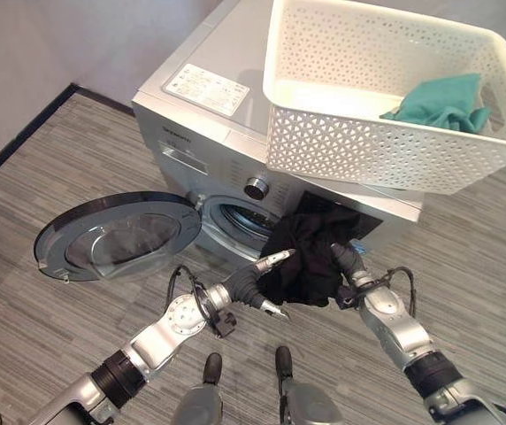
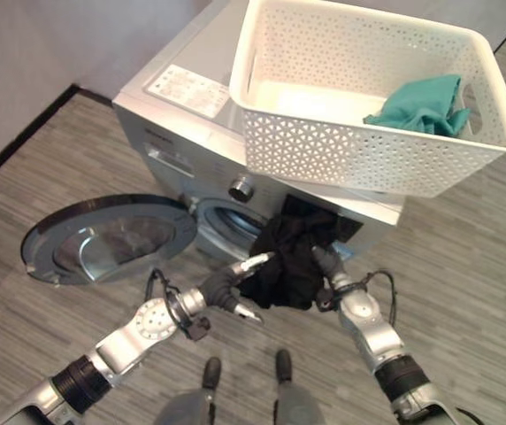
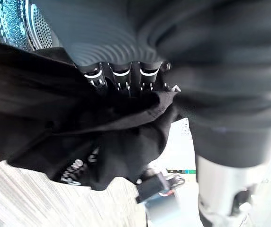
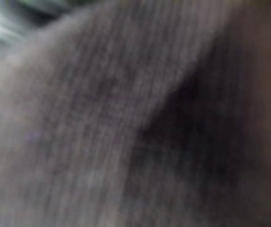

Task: Grab the laundry basket,head to the washer,open it,put in the laundry and shut it.

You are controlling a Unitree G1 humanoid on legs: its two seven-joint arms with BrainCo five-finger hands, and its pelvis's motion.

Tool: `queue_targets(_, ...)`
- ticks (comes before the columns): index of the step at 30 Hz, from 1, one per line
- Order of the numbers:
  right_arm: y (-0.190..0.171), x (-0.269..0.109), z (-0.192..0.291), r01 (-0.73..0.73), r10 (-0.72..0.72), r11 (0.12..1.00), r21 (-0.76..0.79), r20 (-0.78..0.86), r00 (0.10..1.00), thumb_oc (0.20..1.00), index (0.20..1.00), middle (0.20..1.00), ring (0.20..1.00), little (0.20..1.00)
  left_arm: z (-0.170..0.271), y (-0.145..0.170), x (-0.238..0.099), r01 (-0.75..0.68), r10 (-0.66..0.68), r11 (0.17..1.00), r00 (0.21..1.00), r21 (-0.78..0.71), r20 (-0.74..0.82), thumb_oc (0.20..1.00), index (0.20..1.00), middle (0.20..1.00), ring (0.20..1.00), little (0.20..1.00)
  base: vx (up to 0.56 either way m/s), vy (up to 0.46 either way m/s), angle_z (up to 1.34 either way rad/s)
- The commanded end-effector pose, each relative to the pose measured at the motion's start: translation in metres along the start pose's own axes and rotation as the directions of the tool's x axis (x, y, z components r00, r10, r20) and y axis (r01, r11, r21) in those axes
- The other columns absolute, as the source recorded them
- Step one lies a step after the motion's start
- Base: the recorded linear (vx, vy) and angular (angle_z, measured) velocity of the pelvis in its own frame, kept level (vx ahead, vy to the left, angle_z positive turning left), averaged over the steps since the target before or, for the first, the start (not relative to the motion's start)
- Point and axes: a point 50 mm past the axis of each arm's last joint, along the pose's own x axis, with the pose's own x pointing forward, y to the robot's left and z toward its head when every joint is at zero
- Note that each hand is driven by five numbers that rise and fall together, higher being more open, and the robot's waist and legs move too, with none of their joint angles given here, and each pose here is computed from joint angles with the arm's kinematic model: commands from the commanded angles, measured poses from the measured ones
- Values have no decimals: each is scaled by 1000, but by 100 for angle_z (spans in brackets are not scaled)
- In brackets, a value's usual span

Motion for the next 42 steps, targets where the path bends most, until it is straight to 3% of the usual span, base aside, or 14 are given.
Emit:
queue_targets(1,5,19,41,-3,-7,998,56,175,985,200,200,200,200,200,5,-17,20,51,-49,998,997,-39,58,1000,1000,1000,1000,1000,0,0,0)
queue_targets(4,8,24,43,-2,-8,998,57,178,984,200,200,200,200,200,3,-20,28,49,-47,998,998,-39,52,1000,1000,1000,1000,1000,-11,-13,0)
queue_targets(9,11,44,55,20,-28,999,47,184,983,200,200,200,200,200,9,-28,40,60,-40,980,994,-189,106,1000,1000,1000,1000,1000,-30,-24,-5)
queue_targets(19,23,60,82,6,-26,997,80,255,967,200,200,200,200,200,10,-28,49,33,-14,984,994,-176,110,1000,1000,1000,1000,1000,-21,-28,-6)
queue_targets(20,24,61,82,9,-29,997,82,254,967,200,200,200,200,200,10,-27,49,19,3,982,994,-189,114,915,915,915,915,915,-7,-33,-1)
queue_targets(24,25,61,76,19,-35,997,73,229,973,200,200,200,200,200,12,-24,52,-20,52,966,992,-257,117,200,200,200,200,200,0,-16,-1)
queue_targets(32,22,58,66,22,-35,998,64,199,979,200,200,200,200,200,22,-12,45,-90,113,986,980,-140,166,200,200,200,200,200,0,0,0)
queue_targets(33,22,58,64,25,-37,998,65,190,981,313,313,313,313,313,20,-12,43,-97,119,985,980,-140,160,200,200,200,200,200,0,0,0)
queue_targets(34,22,58,62,26,-37,998,62,181,983,805,805,805,805,805,20,-10,42,-114,135,984,978,-134,159,200,200,200,200,200,0,0,0)
queue_targets(35,24,57,58,20,-30,998,67,163,986,1000,1000,1000,1000,1000,17,-9,40,-137,155,982,976,-127,149,200,200,200,200,200,0,0,0)
queue_targets(42,28,54,44,10,-17,998,66,112,994,1000,1000,1000,1000,1000,7,0,31,-217,232,966,967,-142,102,200,200,200,200,200,0,0,0)
